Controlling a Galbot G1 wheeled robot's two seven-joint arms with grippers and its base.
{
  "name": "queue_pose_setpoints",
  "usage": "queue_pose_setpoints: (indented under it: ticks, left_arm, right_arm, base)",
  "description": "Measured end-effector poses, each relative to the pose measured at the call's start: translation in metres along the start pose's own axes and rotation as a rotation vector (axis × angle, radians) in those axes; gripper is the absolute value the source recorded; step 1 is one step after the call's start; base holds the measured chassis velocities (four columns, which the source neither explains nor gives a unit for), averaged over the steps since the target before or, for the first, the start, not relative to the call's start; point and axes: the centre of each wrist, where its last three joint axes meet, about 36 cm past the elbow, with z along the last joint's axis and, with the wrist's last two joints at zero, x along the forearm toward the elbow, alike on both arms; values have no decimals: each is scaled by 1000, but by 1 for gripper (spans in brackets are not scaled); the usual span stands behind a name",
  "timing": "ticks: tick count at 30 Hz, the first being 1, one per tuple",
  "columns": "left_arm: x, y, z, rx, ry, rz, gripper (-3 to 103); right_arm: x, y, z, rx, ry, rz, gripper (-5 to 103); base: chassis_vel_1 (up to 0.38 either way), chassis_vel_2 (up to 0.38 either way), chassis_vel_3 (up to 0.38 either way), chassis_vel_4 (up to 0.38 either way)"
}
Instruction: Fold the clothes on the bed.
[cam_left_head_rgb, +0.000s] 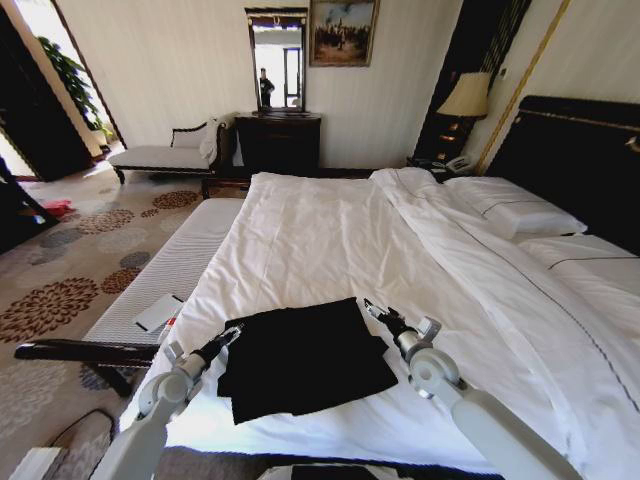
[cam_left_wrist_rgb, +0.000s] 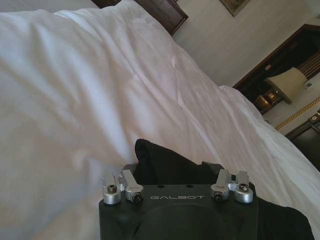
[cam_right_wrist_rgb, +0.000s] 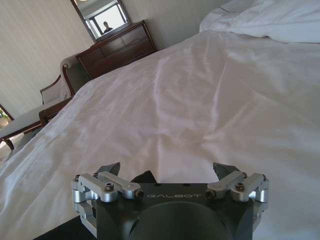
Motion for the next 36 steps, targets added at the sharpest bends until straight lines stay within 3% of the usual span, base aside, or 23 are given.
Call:
queue_pose_setpoints:
  ticks: [3,10,12,18,27,36]
  left_arm:
    - [0,0,1,4,-6,2,64]
    - [6,0,-1,2,-33,6,32]
    - [7,0,-1,1,-35,6,32]
    - [6,0,0,-3,-44,1,5]
    - [0,0,-13,2,-78,-6,1]
    - [-3,1,-31,-10,-103,-5,1]
  right_arm:
    - [0,0,0,1,0,0,100]
    - [-1,1,1,4,-1,2,100]
    - [-2,1,1,3,-2,2,100]
    - [-13,1,0,-3,-2,6,100]
    - [-37,3,-7,-71,86,-6,100]
    - [-79,-15,5,-63,169,10,100]
  base:
    - [0,0,0,0]
    - [0,0,0,0]
    - [0,0,0,0]
    - [0,0,0,0]
    - [0,0,0,0]
    - [0,0,0,0]
